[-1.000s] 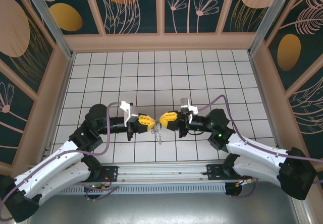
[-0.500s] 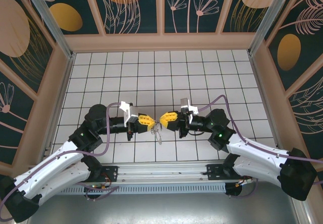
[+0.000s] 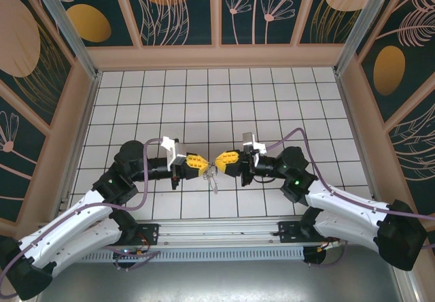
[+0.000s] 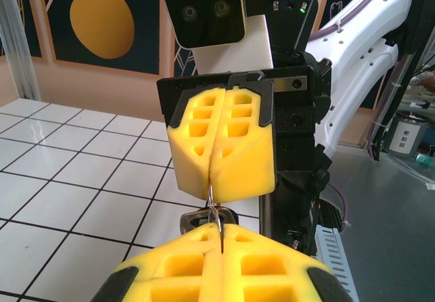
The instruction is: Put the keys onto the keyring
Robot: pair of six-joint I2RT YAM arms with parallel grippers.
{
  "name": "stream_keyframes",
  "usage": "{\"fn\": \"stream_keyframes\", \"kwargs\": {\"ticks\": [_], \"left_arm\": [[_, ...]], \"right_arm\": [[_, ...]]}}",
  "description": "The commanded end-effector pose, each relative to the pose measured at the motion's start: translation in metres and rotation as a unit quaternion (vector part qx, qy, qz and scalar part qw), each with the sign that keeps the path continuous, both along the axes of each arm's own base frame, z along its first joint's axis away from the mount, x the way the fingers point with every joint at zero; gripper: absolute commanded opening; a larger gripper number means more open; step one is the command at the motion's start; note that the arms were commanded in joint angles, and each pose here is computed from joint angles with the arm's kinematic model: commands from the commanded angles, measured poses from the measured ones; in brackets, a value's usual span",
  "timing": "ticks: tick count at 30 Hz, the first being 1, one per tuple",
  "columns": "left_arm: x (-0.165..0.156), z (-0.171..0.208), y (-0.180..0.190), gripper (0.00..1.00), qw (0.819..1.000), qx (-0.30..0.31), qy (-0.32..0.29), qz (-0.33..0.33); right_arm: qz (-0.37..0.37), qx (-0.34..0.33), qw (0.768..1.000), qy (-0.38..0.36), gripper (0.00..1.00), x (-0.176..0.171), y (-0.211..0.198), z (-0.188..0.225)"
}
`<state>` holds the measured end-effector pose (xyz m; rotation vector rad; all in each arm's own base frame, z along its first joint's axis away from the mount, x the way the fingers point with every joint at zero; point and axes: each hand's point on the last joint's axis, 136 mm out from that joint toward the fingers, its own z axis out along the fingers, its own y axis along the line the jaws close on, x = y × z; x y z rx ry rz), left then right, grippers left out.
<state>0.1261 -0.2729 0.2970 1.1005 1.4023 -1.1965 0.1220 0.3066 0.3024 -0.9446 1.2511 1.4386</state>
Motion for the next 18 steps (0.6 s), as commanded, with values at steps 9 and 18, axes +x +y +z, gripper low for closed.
{"fn": "stream_keyframes", "kwargs": {"ticks": [9, 18], "left_arm": [[-0.0074, 0.0283, 0.0041, 0.0, 0.999, -0.028, -0.047, -0.002], [-0.005, 0.0284, 0.0057, 0.0, 0.998, -0.027, -0.05, 0.007]], "right_arm": [[-0.031, 0.004, 0.999, 0.007, 0.0, 0.0077, -0.0062, 0.0004], [-0.028, 0.005, 1.0, 0.004, 0.0, 0.005, -0.0071, 0.0011]]}}
